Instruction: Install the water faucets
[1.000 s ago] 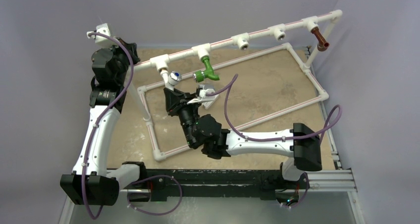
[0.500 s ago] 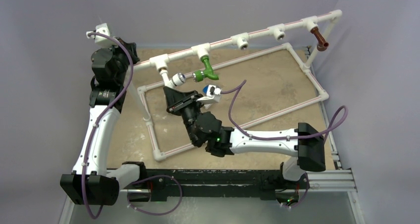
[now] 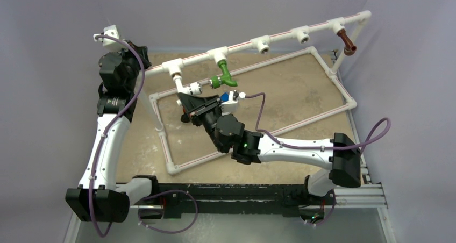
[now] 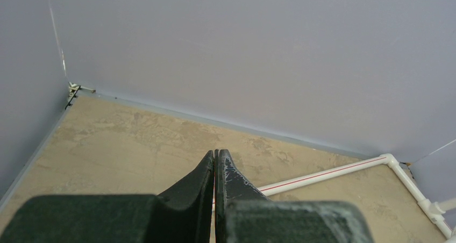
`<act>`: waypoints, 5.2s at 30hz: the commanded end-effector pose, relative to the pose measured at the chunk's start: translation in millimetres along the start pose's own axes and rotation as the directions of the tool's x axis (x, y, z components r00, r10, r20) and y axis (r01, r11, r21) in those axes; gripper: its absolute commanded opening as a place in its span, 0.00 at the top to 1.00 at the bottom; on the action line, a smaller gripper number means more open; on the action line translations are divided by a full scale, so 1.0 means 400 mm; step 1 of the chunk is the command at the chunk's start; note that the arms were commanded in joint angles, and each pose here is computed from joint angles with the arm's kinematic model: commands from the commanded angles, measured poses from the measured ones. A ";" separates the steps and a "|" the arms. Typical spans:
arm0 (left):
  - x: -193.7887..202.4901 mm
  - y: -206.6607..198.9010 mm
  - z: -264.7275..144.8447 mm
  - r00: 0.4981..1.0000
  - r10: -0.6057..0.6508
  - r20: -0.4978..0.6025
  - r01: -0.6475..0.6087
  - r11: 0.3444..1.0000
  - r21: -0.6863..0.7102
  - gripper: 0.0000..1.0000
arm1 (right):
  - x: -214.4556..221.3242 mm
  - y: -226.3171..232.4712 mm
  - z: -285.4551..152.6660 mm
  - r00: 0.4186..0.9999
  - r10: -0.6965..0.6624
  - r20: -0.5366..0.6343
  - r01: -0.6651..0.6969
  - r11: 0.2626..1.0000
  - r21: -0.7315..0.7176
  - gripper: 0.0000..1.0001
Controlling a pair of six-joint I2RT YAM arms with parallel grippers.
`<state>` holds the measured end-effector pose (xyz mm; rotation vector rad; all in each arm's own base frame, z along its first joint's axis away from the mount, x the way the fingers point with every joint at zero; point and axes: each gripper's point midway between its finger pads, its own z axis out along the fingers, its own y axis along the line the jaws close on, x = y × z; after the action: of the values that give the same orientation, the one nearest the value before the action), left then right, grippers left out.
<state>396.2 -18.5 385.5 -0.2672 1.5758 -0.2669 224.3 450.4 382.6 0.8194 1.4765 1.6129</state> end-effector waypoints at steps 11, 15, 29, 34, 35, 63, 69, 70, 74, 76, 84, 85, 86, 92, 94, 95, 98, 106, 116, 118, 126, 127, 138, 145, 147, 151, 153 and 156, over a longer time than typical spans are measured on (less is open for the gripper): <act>0.331 0.067 -0.076 0.891 -0.038 -0.453 0.006 0.997 -0.072 1.00 | -0.097 0.001 0.051 0.945 0.320 0.062 -0.321 0.947 0.006 1.00; 0.331 0.065 -0.076 0.891 -0.038 -0.453 0.008 0.998 -0.068 1.00 | -0.098 -0.004 0.051 0.947 0.315 0.068 -0.316 0.949 0.006 1.00; 0.333 0.064 -0.074 0.889 -0.040 -0.456 0.009 0.998 -0.068 1.00 | -0.106 -0.003 0.048 0.954 0.291 0.077 -0.293 0.956 0.008 0.81; 0.335 0.064 -0.074 0.888 -0.040 -0.458 0.010 0.998 -0.067 1.00 | -0.107 0.001 0.047 0.956 0.283 0.075 -0.284 0.959 0.002 0.73; 0.335 0.064 -0.074 0.888 -0.040 -0.459 0.010 0.998 -0.067 1.00 | -0.107 0.000 0.047 0.957 0.280 0.075 -0.281 0.960 0.002 0.71; 0.336 0.069 -0.072 0.888 -0.037 -0.459 0.003 0.997 -0.075 1.00 | -0.082 0.053 -0.001 0.993 0.107 -0.049 -0.114 0.982 -0.151 0.22; 0.341 0.073 -0.071 0.885 -0.038 -0.463 0.001 0.997 -0.081 1.00 | -0.097 0.036 -0.057 0.996 -0.016 -0.083 0.001 0.985 -0.175 0.17; 0.342 0.074 -0.070 0.885 -0.037 -0.464 -0.001 0.997 -0.082 1.00 | -0.101 0.033 -0.069 0.995 -0.041 -0.091 0.024 0.984 -0.176 0.16; 0.341 0.076 -0.069 0.886 -0.036 -0.462 -0.004 0.996 -0.086 1.00 | -0.110 0.000 -0.123 0.973 -0.189 -0.131 0.161 0.966 -0.201 0.15; 0.343 0.082 -0.068 0.884 -0.036 -0.465 -0.011 0.995 -0.097 1.00 | -0.110 -0.002 -0.166 0.952 -0.257 -0.166 0.210 0.944 -0.256 0.15; 0.351 0.089 -0.064 0.878 -0.043 -0.476 -0.009 0.994 -0.105 1.00 | -0.133 0.021 -0.258 0.761 -0.636 -0.130 0.538 0.729 -0.423 0.14; 0.351 0.089 -0.064 0.878 -0.043 -0.477 -0.009 0.994 -0.105 1.00 | -0.143 0.035 -0.258 0.725 -0.681 -0.103 0.585 0.688 -0.429 0.14; 0.351 0.090 -0.064 0.878 -0.043 -0.476 -0.009 0.994 -0.107 1.00 | -0.158 0.048 -0.257 0.684 -0.727 -0.067 0.639 0.640 -0.426 0.14; 0.359 0.090 -0.060 0.872 -0.051 -0.487 0.001 0.995 -0.102 1.00 | -0.170 0.088 -0.269 0.300 -0.950 0.086 0.838 0.219 -0.501 0.15; 0.358 0.091 -0.060 0.872 -0.054 -0.487 0.005 0.995 -0.102 1.00 | -0.161 0.098 -0.269 0.166 -0.976 0.138 0.848 0.070 -0.525 0.14; 0.358 0.092 -0.060 0.872 -0.055 -0.486 0.005 0.995 -0.103 1.00 | -0.159 0.102 -0.266 0.108 -0.981 0.159 0.851 0.009 -0.525 0.14; 0.358 0.094 -0.060 0.871 -0.058 -0.487 0.009 0.995 -0.102 1.00 | -0.152 0.117 -0.256 -0.048 -0.972 0.229 0.848 -0.160 -0.504 0.14; 0.358 0.092 -0.060 0.870 -0.059 -0.489 0.013 0.995 -0.097 1.00 | -0.118 0.133 -0.235 -0.485 -0.749 0.452 0.710 -0.639 -0.296 0.09; 0.362 0.091 -0.060 0.868 -0.060 -0.494 0.015 0.995 -0.094 1.00 | -0.098 0.136 -0.175 -0.836 -0.363 0.411 0.448 -0.885 0.131 0.09; 0.361 0.089 -0.060 0.867 -0.060 -0.494 0.017 0.996 -0.091 1.00 | -0.090 0.131 -0.160 -0.864 -0.326 0.383 0.411 -0.897 0.163 0.09; 0.361 0.089 -0.061 0.867 -0.061 -0.494 0.018 0.996 -0.091 1.00 | -0.026 0.100 -0.084 -0.898 -0.259 0.355 0.335 -0.926 0.172 0.12; 0.361 0.089 -0.061 0.867 -0.060 -0.494 0.017 0.996 -0.090 1.00 | -0.026 0.098 -0.075 -0.899 -0.263 0.350 0.339 -0.925 0.175 0.13; 0.358 0.087 -0.063 0.869 -0.058 -0.492 0.017 0.996 -0.087 1.00 | -0.041 0.085 -0.012 -0.911 -0.289 0.294 0.351 -0.918 0.184 0.26; 0.359 0.086 -0.063 0.868 -0.058 -0.493 0.018 0.996 -0.085 1.00 | -0.037 0.046 0.003 -0.893 -0.347 0.286 0.398 -0.905 0.148 0.47; 0.357 0.085 -0.062 0.869 -0.058 -0.492 0.019 0.996 -0.083 1.00 | -0.037 0.040 0.005 -0.887 -0.364 0.284 0.414 -0.899 0.142 0.53; 0.358 0.086 -0.062 0.868 -0.058 -0.493 0.018 0.996 -0.085 1.00 | -0.041 0.026 0.009 -0.882 -0.391 0.264 0.436 -0.889 0.141 0.70; 0.358 0.086 -0.062 0.868 -0.058 -0.493 0.018 0.996 -0.085 1.00 | -0.047 0.019 0.012 -0.874 -0.418 0.248 0.460 -0.877 0.142 0.83; 0.358 0.086 -0.062 0.868 -0.056 -0.493 0.017 0.996 -0.084 1.00 | -0.054 0.018 0.016 -0.832 -0.502 0.236 0.540 -0.831 0.137 1.00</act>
<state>395.8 -26.4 377.7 -0.2428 1.6201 -0.3233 230.6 444.8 379.0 -1.0836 0.6719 -0.4580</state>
